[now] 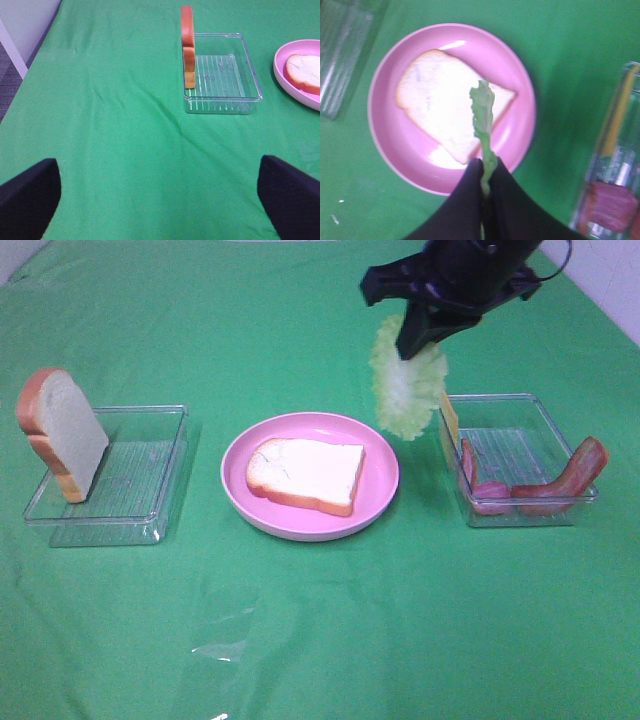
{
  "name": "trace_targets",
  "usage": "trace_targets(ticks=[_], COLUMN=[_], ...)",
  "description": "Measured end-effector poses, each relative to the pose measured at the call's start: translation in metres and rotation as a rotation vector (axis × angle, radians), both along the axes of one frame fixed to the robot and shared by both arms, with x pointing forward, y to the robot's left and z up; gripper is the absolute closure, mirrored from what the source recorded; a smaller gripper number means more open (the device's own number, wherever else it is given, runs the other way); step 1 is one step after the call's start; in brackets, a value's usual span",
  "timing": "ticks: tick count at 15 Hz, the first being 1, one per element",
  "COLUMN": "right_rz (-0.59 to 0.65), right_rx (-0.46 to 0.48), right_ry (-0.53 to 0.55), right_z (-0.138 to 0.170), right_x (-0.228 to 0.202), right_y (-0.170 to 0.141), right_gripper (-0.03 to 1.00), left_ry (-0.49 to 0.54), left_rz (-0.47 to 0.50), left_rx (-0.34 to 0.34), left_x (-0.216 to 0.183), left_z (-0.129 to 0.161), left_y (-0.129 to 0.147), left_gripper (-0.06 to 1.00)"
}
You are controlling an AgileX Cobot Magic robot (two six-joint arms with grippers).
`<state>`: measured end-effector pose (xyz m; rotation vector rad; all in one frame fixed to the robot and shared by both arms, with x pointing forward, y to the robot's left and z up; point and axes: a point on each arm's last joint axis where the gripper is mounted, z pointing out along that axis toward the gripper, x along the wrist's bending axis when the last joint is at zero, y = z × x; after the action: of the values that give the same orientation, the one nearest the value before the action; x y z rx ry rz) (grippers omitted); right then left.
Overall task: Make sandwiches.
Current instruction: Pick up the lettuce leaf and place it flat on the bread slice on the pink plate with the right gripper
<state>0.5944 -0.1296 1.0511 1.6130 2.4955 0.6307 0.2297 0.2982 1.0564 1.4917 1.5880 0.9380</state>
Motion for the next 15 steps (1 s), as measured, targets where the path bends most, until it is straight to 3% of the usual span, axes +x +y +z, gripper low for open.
trace_targets(ticks=[2,6,12,15], right_rz=[0.071,0.136,0.066,0.050], right_rx=[0.027,0.060,0.196,0.191], right_ry=[-0.032,-0.062,-0.094,-0.091], right_z=[0.000,-0.016,-0.039,-0.061], right_x=[-0.015,-0.024,-0.009,0.000], right_y=[0.037,0.077,0.098,0.102], right_gripper=[0.95,0.95,0.95,0.95], left_ry=[0.000,0.000,0.000,0.000], left_rz=[0.000,0.000,0.003,0.003], left_rx=[0.000,0.000,0.000,0.000], left_x=[0.000,0.000,0.000,0.000], left_z=[0.000,0.000,0.000,0.000], left_y=[0.000,0.000,0.000,0.000], left_gripper=[-0.05,-0.05,-0.05,-0.05])
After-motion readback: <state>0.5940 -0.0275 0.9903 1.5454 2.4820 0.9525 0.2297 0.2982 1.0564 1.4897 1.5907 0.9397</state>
